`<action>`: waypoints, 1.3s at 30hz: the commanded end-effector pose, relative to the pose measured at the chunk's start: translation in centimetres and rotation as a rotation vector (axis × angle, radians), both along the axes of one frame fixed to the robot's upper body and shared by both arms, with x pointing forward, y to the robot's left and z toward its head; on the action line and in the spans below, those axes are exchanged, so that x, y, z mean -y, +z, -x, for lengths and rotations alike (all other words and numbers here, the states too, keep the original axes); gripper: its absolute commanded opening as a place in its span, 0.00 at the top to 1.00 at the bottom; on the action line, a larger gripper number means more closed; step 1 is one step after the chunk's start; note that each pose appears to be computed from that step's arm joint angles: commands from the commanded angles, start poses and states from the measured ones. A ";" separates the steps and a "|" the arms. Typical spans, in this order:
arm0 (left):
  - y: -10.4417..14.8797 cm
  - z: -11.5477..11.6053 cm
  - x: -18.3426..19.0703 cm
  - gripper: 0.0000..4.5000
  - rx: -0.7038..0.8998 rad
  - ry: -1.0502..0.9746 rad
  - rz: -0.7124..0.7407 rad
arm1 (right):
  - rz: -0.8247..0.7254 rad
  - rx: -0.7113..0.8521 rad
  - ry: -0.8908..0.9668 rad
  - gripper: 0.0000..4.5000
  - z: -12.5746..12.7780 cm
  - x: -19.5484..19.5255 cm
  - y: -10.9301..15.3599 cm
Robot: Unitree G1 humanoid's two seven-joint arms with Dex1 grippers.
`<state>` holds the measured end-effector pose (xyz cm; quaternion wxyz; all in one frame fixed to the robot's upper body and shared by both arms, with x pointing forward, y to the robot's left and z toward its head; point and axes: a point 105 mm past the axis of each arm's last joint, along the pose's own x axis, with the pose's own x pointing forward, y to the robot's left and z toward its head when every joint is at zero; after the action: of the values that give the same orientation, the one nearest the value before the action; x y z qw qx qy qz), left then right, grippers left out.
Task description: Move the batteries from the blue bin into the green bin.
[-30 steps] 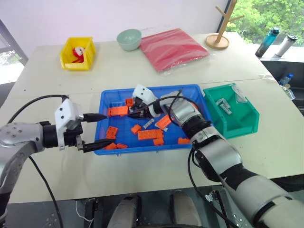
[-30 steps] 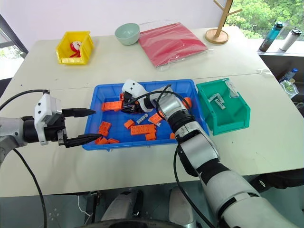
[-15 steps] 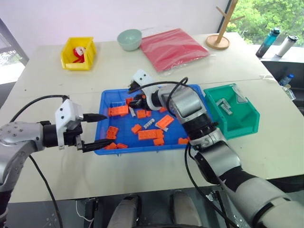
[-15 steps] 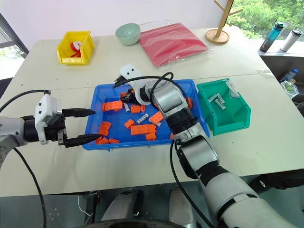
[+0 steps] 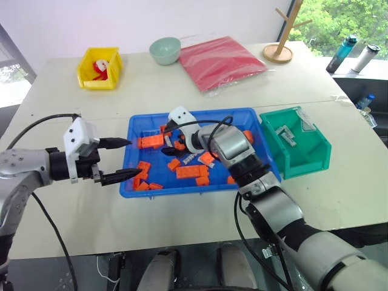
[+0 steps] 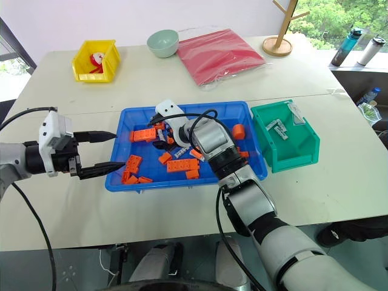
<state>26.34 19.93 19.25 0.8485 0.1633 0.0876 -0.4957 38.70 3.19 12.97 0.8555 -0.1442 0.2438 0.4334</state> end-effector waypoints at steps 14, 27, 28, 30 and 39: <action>1.6 -0.1 0.2 0.00 0.074 0.004 0.010 | 0.064 0.116 0.095 0.50 -0.9 -2.3 0.7; 1.3 -0.8 1.1 0.00 0.053 -0.047 0.030 | -0.047 0.134 0.121 0.95 0.9 -0.6 5.5; 1.3 -0.9 1.3 0.00 0.049 -0.056 0.036 | -0.076 0.146 0.118 0.95 1.2 0.1 6.6; 1.3 -0.9 1.7 0.00 0.042 -0.075 0.050 | -0.126 0.163 0.086 0.95 1.6 2.3 8.8; 1.6 -1.2 3.7 0.00 0.030 -0.141 0.114 | -0.139 0.249 -0.362 0.95 3.0 19.3 12.9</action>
<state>27.59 16.78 20.07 0.8258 0.1254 0.0495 -0.5476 36.62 -14.99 24.04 0.9415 -0.0923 0.1578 0.2830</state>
